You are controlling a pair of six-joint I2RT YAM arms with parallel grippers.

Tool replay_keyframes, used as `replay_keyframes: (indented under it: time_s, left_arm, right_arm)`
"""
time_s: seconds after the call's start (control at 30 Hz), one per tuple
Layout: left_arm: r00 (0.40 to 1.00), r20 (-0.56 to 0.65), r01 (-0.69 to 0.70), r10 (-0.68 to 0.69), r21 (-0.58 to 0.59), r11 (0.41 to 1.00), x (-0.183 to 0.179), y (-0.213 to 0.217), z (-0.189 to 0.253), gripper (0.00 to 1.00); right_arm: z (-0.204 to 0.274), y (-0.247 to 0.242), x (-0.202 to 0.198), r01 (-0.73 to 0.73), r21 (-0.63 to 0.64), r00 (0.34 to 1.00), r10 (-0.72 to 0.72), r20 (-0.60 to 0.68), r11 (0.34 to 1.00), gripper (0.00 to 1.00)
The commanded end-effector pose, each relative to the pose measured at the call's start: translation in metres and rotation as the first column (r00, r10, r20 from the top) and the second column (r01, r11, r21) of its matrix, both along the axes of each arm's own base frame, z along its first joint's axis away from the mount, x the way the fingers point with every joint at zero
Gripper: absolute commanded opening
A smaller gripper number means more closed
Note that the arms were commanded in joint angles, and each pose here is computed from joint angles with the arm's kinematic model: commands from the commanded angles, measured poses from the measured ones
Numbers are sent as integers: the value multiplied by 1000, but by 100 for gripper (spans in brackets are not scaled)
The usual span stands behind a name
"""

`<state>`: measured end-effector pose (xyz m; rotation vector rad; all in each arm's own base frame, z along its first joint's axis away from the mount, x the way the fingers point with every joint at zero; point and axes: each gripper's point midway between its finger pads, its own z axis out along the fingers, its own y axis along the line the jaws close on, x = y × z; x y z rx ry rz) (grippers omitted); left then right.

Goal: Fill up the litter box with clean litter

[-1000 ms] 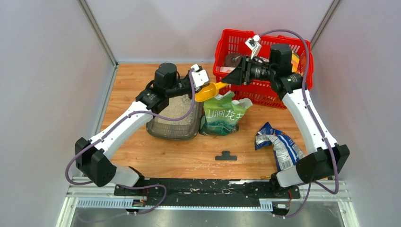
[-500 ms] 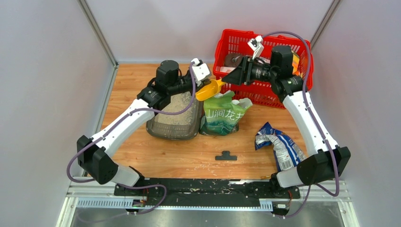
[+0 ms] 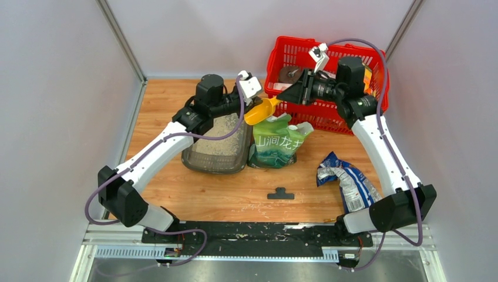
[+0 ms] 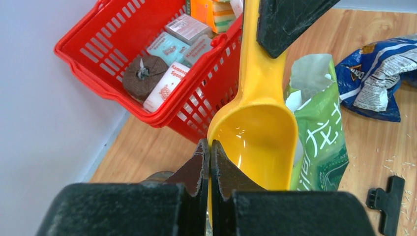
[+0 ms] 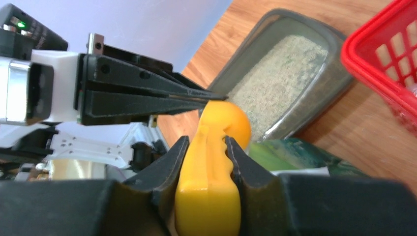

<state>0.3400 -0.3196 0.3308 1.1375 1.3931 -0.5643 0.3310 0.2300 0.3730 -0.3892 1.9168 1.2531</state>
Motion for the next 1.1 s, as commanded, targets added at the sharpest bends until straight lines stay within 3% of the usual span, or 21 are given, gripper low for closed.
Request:
replay_keyframes:
  time_s: [0.0, 0.03, 0.07, 0.1, 0.2, 0.3, 0.37, 0.43, 0.5, 0.6, 0.83, 0.93, 1.07]
  left_arm:
    - [999, 7, 42, -42, -49, 998, -8, -8, 21, 2]
    - [999, 6, 45, -45, -50, 998, -8, -8, 21, 11]
    - [999, 3, 49, -49, -53, 997, -10, -8, 22, 22]
    - [999, 3, 50, -50, -55, 997, -12, -7, 25, 42]
    - [997, 36, 74, -72, -51, 996, -26, 2, 35, 60]
    - [989, 65, 135, -133, -17, 991, -45, 9, 31, 69]
    - [981, 38, 187, -188, 40, 982, -55, 10, 13, 70]
    - [981, 4, 196, -196, 59, 979, -52, 7, 1, 70]
    - [982, -31, 189, -188, 63, 980, -44, 1, -9, 78]
    - [984, -38, 178, -176, 62, 982, -27, -8, -14, 78]
    - [977, -71, 206, -200, 100, 973, -9, -25, -20, 75]
    - [965, -101, 253, -242, 112, 961, -16, -26, -23, 61]
    - [941, -152, 322, -303, 124, 938, -33, -24, -29, 29]
  right_arm:
    - [19, -8, 9, 58, 6, 993, -58, 106, 998, 7]
    - [22, -9, 10, 60, 7, 992, -61, 115, 998, 0]
    - [23, -10, 10, 64, 9, 991, -64, 115, 998, 0]
    - [31, -16, 12, 81, 16, 989, -82, 127, 997, 0]
    - [50, -46, 22, 162, 32, 976, -165, 142, 986, 0]
    - [82, -85, 30, 248, 71, 949, -257, 180, 966, 0]
    - [96, -105, 27, 271, 73, 933, -280, 227, 960, 0]
    - [89, -117, 19, 279, 21, 930, -276, 241, 960, 0]
    - [74, -118, 2, 252, -70, 934, -223, 278, 965, 0]
    - [52, -106, -29, 82, -148, 956, -36, 290, 985, 0]
    - [29, -118, -43, 55, -363, 911, 102, 400, 930, 0]
    - [28, -122, -45, 41, -431, 883, 170, 438, 901, 0]
    - [20, -124, -41, -24, -486, 868, 259, 423, 874, 0]
